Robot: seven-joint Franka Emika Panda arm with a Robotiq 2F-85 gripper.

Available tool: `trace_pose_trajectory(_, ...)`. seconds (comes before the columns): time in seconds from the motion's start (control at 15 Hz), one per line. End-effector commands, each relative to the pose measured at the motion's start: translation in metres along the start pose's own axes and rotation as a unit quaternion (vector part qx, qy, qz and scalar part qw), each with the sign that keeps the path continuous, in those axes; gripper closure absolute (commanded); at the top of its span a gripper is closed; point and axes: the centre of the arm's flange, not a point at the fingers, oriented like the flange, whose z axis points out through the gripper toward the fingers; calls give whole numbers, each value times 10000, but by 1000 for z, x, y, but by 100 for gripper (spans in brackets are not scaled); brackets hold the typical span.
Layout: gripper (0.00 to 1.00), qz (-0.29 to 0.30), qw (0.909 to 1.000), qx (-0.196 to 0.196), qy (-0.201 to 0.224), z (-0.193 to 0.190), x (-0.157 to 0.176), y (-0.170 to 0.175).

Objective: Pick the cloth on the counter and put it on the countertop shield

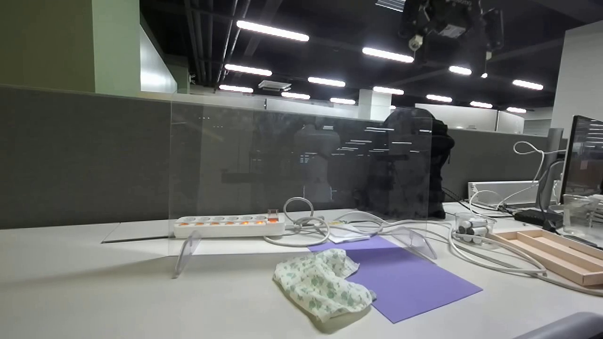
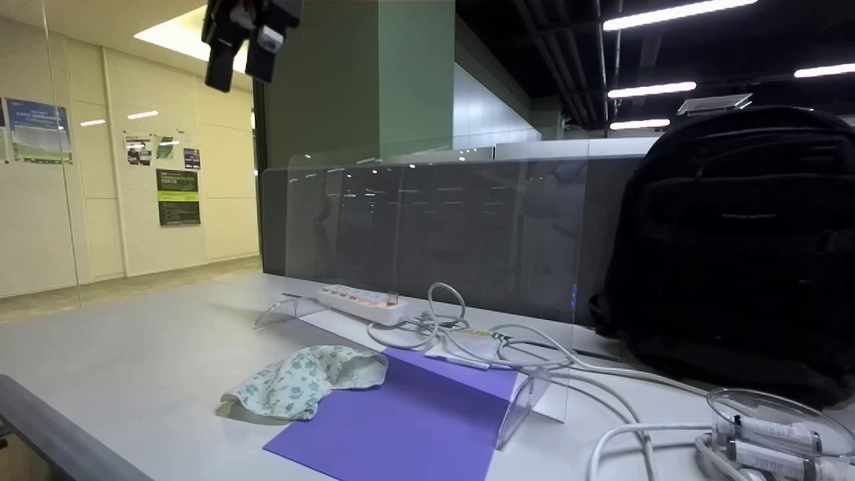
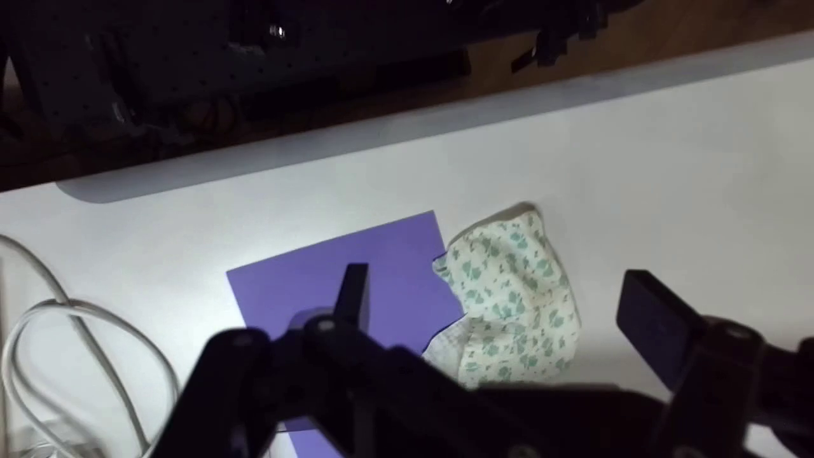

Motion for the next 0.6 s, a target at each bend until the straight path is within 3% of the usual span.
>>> trace_pose_trajectory(0.0, 0, 324, 9976, -280, 552, 46, 24, -8)
trace_pose_trajectory(0.27, 0, 180, 9950, -209, 957, 90, 52, -24)
trace_pose_trajectory(0.53, 0, 36, 9968, -244, 758, 101, 52, -20)
